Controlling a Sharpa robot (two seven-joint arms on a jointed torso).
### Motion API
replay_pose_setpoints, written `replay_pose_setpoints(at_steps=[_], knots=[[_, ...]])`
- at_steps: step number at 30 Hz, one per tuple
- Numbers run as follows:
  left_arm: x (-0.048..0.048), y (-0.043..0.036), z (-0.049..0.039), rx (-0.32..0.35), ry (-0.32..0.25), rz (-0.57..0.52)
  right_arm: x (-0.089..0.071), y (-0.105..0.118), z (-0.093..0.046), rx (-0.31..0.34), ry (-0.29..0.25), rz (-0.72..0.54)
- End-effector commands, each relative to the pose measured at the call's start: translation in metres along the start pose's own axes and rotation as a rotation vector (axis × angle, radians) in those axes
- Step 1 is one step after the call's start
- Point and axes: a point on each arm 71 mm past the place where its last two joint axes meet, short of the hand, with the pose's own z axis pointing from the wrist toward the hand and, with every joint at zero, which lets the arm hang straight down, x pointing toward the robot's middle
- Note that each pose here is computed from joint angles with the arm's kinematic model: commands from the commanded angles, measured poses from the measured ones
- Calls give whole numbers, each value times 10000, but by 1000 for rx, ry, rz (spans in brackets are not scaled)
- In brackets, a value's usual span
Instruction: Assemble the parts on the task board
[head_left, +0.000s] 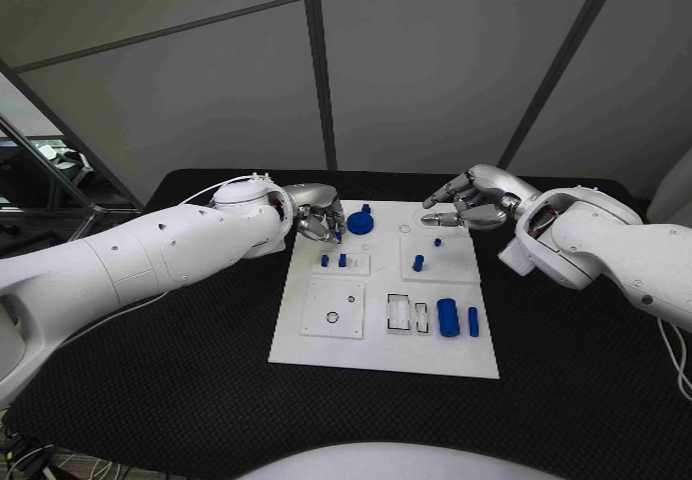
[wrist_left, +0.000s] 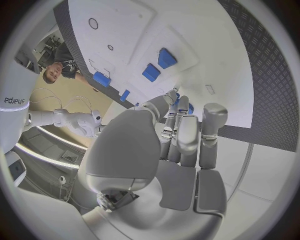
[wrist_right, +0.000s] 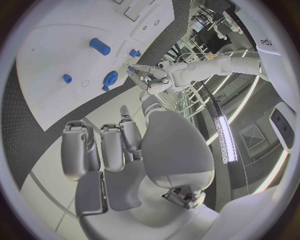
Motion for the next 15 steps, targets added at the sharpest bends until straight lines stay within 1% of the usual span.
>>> replay_pose_setpoints(at_steps=[1, 8, 15], knots=[[17, 15, 5, -20, 34, -7, -3, 19, 4, -12, 3, 1], [30, 29, 10, -27, 40, -8, -3, 19, 4, -13, 3, 1], [58, 5, 34, -22, 52, -11, 0, 22, 7, -13, 3, 1]])
